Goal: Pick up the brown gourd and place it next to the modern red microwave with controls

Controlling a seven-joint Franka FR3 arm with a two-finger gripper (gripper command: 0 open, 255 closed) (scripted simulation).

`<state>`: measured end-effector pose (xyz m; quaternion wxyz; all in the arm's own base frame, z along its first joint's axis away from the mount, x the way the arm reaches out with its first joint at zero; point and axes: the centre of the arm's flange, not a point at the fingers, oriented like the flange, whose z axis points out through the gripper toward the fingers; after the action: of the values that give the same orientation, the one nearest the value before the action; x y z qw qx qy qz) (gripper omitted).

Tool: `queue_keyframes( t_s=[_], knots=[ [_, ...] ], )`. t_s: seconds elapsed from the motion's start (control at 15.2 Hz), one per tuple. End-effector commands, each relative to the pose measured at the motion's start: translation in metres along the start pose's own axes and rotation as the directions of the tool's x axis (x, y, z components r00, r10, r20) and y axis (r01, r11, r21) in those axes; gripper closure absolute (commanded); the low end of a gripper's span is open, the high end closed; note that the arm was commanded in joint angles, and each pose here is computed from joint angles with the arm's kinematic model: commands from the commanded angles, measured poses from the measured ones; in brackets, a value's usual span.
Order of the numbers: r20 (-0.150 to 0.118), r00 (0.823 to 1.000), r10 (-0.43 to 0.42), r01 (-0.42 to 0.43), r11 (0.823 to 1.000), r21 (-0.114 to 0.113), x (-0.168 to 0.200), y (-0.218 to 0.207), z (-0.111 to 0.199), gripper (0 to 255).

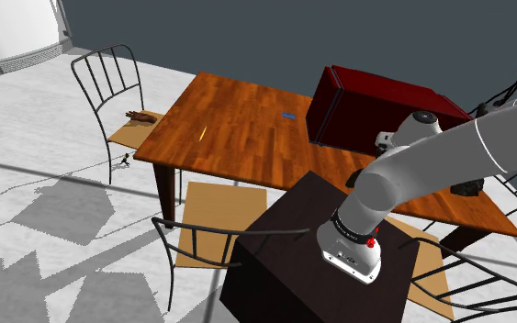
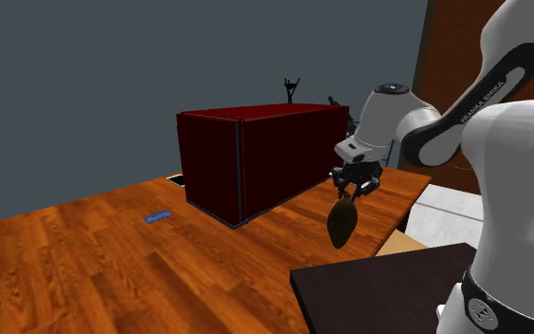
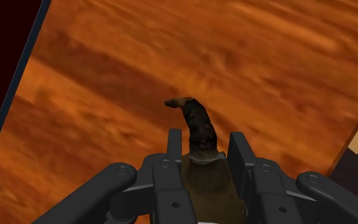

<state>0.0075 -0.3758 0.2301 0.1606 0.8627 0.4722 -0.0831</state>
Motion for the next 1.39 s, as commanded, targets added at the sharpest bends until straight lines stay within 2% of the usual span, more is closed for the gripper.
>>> queue_keyframes(
  t_s=[0.0,0.59,1.12,1.19,1.32],
  knots=[
    [-0.002,1.000,-0.002,0.002,1.000,0.000,0.005,-0.002,0.011,255],
    [-0.002,1.000,-0.002,0.002,1.000,0.000,0.019,-0.012,0.057,255],
    [-0.002,1.000,-0.002,0.002,1.000,0.000,0.019,-0.012,0.057,255],
    [-0.002,1.000,-0.002,0.002,1.000,0.000,0.019,-0.012,0.057,0],
    [-0.002,1.000,-0.002,0.002,1.000,0.000,0.019,-0.012,0.057,0]
  ],
)
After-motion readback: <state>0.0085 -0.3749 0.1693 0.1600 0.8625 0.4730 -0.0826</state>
